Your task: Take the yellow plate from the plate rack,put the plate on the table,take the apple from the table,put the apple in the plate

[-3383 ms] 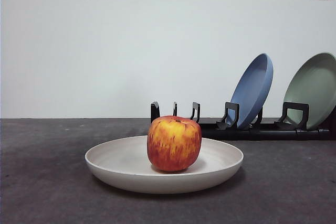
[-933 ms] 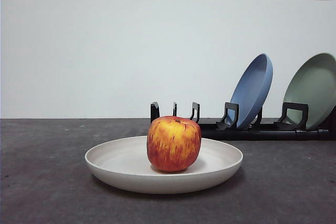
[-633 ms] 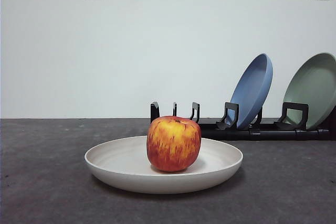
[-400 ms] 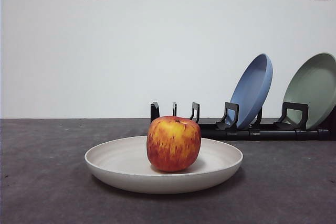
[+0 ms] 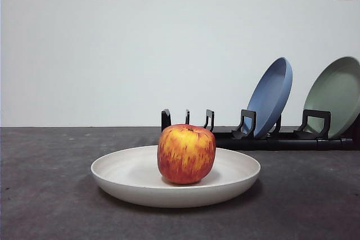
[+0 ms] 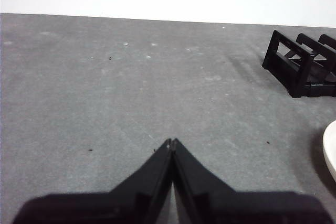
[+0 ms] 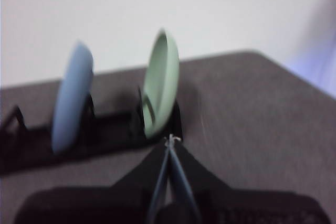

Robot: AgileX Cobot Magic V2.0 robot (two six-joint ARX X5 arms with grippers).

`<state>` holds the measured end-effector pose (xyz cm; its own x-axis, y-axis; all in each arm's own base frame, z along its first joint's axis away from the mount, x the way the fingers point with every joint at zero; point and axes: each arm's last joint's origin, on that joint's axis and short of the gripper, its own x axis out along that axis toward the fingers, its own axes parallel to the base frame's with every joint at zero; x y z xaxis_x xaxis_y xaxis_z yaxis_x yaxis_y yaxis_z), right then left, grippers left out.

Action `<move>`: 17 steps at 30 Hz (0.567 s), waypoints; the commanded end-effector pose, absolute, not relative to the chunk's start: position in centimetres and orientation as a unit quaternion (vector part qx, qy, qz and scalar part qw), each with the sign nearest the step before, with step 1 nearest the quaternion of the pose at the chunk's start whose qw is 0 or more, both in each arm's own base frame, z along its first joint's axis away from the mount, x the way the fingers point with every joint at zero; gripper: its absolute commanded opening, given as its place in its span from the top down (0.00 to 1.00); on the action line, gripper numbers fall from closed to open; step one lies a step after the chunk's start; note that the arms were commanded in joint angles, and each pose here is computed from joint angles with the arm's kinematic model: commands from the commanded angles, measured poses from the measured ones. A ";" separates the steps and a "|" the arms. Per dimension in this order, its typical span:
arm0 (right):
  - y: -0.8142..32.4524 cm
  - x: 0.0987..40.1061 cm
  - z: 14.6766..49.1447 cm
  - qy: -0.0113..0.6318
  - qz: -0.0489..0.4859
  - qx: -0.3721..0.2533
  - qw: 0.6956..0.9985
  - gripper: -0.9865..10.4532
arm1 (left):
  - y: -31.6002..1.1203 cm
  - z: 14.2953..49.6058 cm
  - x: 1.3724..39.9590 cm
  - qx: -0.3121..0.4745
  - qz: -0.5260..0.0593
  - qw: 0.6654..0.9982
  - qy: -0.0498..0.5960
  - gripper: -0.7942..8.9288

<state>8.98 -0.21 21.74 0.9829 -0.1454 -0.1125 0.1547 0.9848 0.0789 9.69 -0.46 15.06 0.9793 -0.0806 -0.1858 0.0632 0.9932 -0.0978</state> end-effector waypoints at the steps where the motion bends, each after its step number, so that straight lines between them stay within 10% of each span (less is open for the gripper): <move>1: -0.2 9.1 19.5 0.062 -0.079 0.054 0.993 0.91 | -0.4 14.8 9.7 -0.048 -0.036 0.993 0.098 0.92; 17: -0.2 9.4 15.2 0.095 -0.075 0.085 0.989 0.91 | -0.4 14.8 9.8 -0.048 -0.036 0.993 0.100 0.92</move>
